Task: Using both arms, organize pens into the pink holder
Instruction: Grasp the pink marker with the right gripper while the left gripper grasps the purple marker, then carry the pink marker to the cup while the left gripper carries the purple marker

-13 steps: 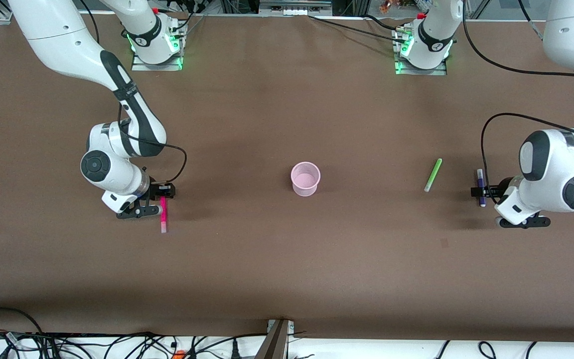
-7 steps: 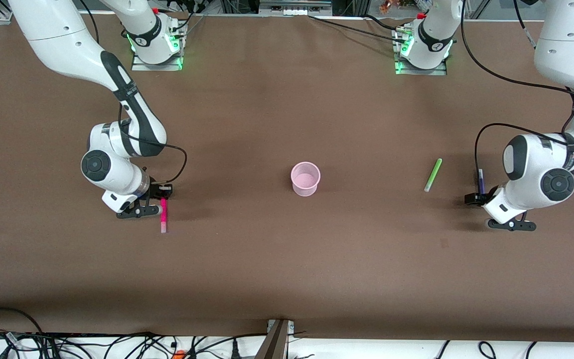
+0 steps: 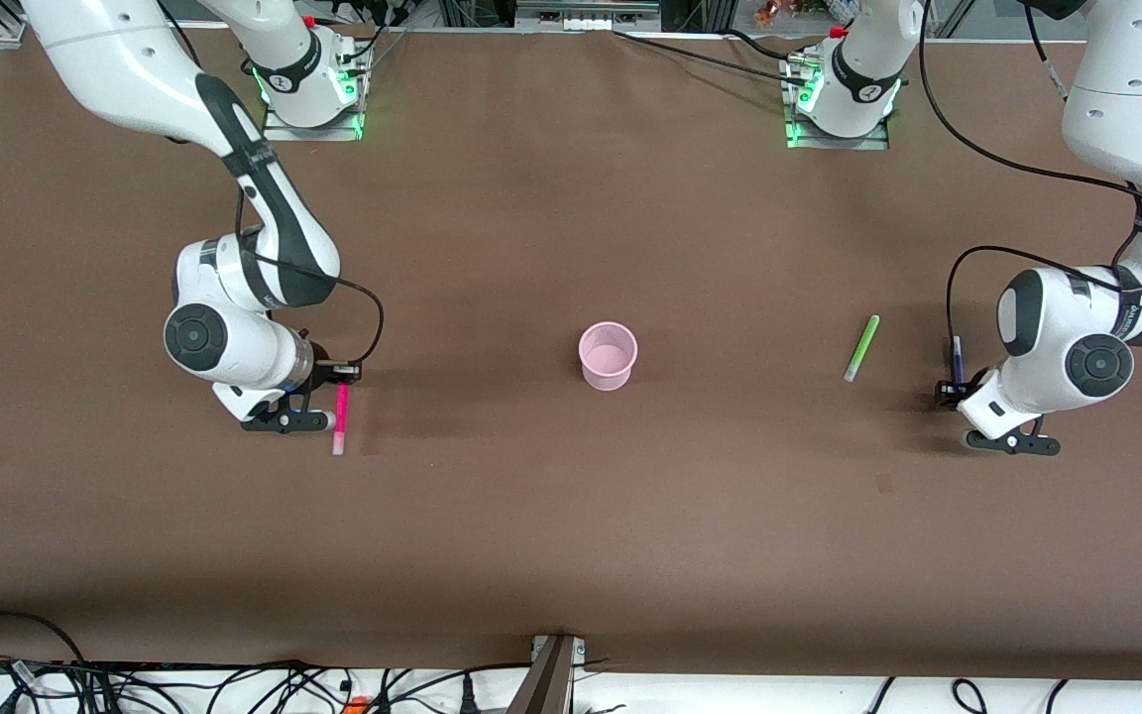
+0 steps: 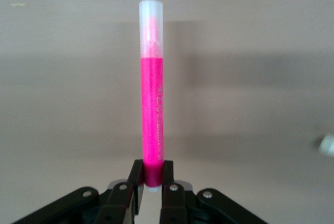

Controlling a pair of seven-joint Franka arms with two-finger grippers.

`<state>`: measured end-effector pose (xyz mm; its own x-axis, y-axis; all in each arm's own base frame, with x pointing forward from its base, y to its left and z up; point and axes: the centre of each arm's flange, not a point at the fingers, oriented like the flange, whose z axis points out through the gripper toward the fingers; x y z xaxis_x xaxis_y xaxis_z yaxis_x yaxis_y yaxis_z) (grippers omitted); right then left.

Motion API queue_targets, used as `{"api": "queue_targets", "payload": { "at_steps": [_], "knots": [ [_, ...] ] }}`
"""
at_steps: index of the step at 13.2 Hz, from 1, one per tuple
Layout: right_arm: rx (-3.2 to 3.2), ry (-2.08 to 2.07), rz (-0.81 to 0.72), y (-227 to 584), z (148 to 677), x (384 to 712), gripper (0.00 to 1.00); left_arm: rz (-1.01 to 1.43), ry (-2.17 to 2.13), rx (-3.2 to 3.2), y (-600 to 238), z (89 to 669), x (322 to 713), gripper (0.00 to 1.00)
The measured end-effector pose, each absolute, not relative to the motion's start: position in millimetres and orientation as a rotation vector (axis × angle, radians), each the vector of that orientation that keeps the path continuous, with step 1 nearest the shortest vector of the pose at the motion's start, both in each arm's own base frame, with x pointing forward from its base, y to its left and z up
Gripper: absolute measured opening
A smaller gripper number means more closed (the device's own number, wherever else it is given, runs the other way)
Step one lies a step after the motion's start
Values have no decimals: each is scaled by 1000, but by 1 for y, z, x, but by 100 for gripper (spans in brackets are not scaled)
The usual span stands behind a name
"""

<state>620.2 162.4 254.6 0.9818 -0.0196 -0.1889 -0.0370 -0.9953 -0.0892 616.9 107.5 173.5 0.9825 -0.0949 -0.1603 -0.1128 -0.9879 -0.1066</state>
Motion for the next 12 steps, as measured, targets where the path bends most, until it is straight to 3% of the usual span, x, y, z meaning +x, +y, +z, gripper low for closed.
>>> {"api": "queue_targets", "payload": {
  "at_steps": [3, 6, 12],
  "knots": [
    [-2917, 129, 411, 185, 303, 622, 18, 250, 163, -3015, 106, 168, 615, 50],
    [-2867, 204, 515, 207, 332, 618, 18, 250, 173, -3012, 106, 172, 615, 20],
    [-2710, 366, 684, 269, 384, 603, 18, 288, 363, -2997, 96, 213, 624, 19]
  ]
}}
